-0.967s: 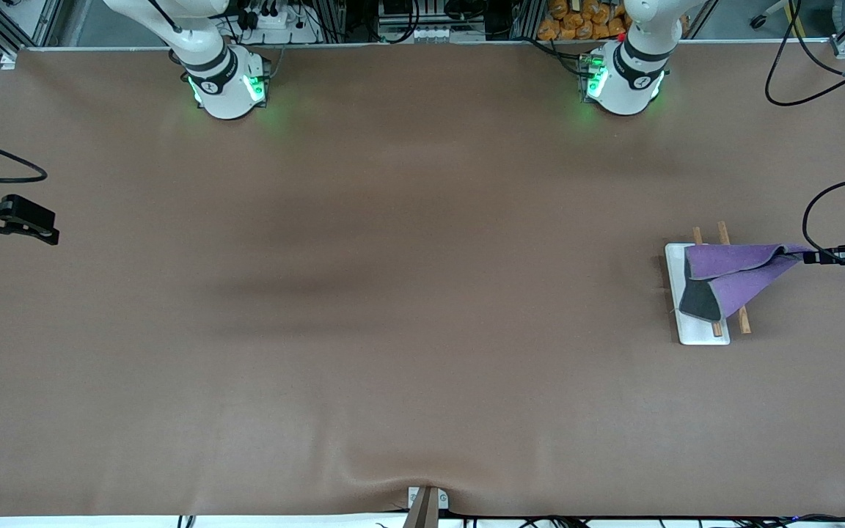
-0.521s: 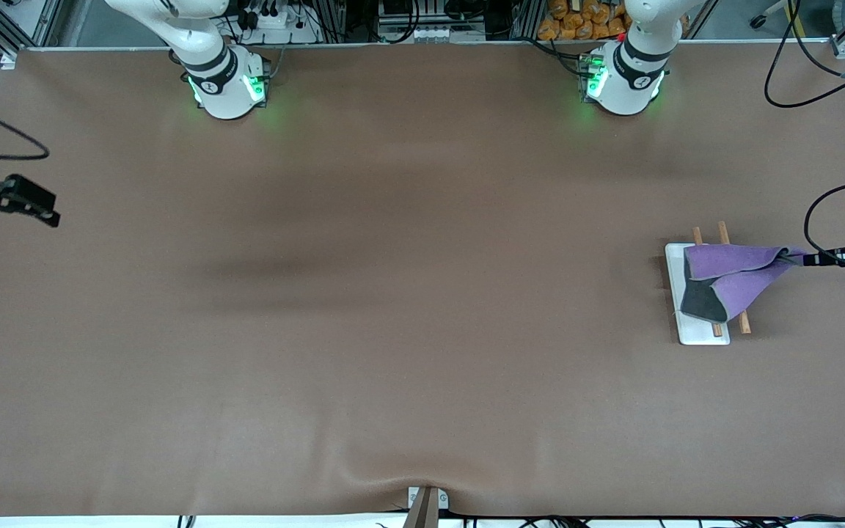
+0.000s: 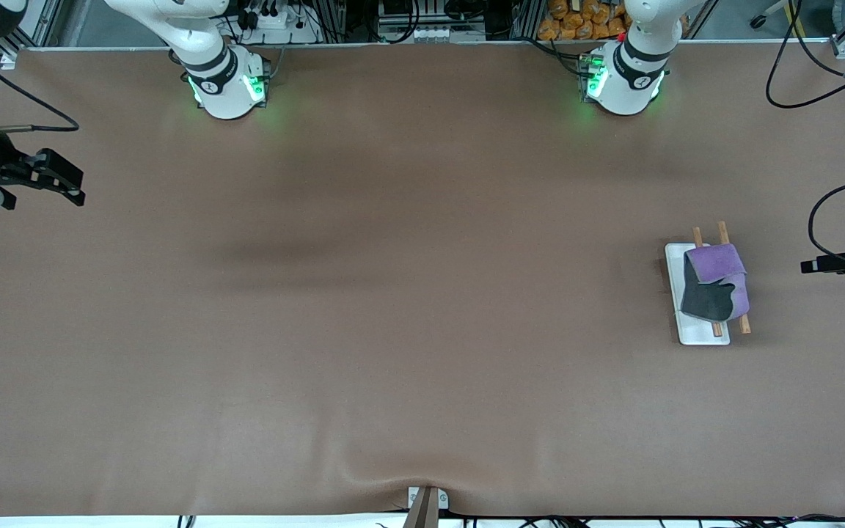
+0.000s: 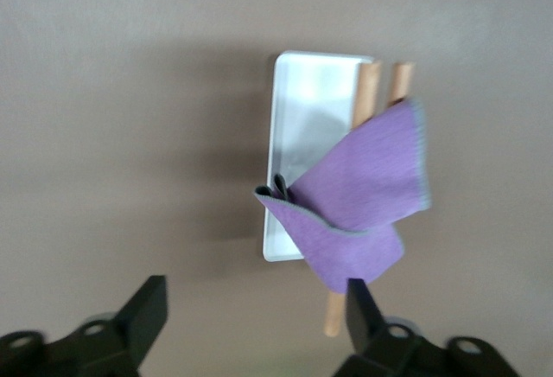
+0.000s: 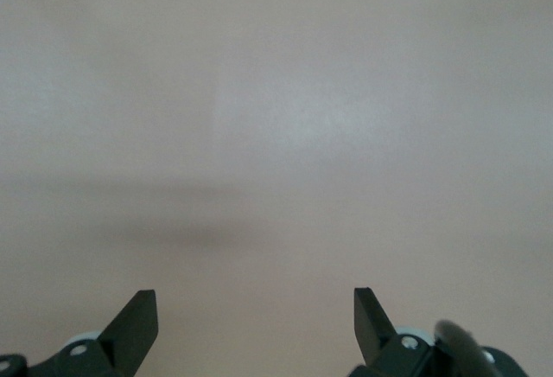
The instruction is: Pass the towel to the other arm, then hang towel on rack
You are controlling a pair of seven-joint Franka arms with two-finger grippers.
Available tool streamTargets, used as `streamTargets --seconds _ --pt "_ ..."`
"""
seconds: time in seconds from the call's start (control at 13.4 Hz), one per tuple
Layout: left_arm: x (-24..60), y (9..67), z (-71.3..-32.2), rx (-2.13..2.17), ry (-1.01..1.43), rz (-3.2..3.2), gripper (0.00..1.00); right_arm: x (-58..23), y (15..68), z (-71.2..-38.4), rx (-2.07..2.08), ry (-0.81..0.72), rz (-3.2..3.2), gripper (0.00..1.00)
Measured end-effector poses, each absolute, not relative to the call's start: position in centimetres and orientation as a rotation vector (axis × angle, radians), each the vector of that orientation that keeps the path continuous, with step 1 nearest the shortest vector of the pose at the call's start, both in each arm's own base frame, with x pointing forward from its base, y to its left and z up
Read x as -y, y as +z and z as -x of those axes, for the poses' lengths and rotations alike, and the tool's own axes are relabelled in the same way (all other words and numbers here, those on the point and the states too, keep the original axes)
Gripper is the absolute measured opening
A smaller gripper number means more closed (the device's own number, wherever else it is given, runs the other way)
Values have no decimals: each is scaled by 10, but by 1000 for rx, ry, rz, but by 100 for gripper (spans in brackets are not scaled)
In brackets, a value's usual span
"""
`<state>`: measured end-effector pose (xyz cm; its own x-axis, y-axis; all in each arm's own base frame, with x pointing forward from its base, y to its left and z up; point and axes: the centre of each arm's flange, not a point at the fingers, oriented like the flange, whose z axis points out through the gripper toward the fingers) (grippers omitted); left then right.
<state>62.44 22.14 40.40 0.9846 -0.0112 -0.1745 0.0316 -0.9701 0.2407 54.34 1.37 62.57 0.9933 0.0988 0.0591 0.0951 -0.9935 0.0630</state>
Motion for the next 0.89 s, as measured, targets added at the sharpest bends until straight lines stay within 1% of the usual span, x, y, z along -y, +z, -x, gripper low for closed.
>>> streamTargets --seconds 0.15,0.37,0.67,0.89 --pt "-190 435 -633 -21 -202 -2904 100 -28 642 -546 -188 149 -3072 100" --pt "-125 487 -639 -93 -142 -2936 100 -36 653 -547 -200 172 -3071 100" --pt "-46 543 -630 -160 -86 -3038 100 -29 652 -556 -181 175 -3073 100" --pt "-24 573 -617 -141 -49 -3063 100 -28 652 -564 -178 157 -3076 100"
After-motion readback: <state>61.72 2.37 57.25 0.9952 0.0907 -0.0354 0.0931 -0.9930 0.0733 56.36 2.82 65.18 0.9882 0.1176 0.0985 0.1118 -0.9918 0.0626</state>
